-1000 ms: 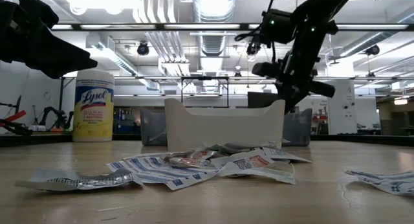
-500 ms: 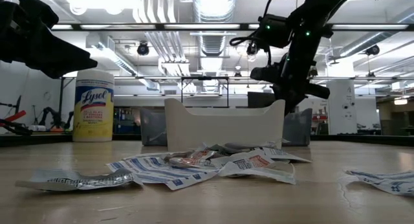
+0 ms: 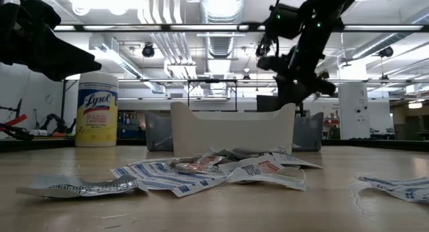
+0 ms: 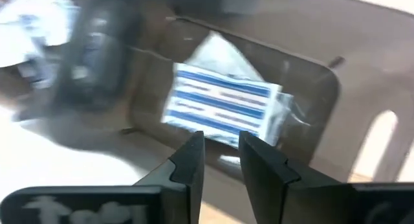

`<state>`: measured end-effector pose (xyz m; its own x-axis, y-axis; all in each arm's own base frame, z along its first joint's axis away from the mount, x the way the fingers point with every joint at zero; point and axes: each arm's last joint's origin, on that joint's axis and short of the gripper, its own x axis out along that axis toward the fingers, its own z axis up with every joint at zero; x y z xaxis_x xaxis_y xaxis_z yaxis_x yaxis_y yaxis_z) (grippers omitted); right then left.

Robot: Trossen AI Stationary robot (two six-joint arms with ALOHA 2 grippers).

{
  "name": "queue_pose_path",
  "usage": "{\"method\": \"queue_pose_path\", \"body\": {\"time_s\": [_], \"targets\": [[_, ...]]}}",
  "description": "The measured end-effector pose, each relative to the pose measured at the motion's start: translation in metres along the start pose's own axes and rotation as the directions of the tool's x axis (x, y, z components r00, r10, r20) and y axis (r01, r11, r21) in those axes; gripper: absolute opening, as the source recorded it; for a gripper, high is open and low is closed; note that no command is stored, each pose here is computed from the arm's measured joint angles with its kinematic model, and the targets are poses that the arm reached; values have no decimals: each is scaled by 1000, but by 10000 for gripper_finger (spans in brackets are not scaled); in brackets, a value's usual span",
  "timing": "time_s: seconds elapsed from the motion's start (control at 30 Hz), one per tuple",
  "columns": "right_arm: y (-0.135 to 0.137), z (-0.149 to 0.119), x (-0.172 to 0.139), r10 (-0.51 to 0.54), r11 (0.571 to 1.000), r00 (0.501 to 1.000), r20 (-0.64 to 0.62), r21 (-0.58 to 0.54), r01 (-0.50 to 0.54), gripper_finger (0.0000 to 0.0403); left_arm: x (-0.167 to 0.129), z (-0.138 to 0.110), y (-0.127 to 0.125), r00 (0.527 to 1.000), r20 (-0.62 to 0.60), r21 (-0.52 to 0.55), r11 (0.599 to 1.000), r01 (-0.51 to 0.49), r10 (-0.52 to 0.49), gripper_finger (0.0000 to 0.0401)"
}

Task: Pick & Place First Aid Supplies
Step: Put the blue bandage into the right black bin

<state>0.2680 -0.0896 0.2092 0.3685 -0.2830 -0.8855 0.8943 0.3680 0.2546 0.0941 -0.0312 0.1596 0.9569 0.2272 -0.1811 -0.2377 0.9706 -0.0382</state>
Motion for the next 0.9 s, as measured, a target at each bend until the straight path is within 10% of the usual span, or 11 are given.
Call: {"method": "queue_pose_path", "body": {"time_s": [0.9], "targets": [[90,-82,-86,357,860,931,-81,-360,-361,52,0,2,0,1000,15,-23,1000,4,-4,177]]}}
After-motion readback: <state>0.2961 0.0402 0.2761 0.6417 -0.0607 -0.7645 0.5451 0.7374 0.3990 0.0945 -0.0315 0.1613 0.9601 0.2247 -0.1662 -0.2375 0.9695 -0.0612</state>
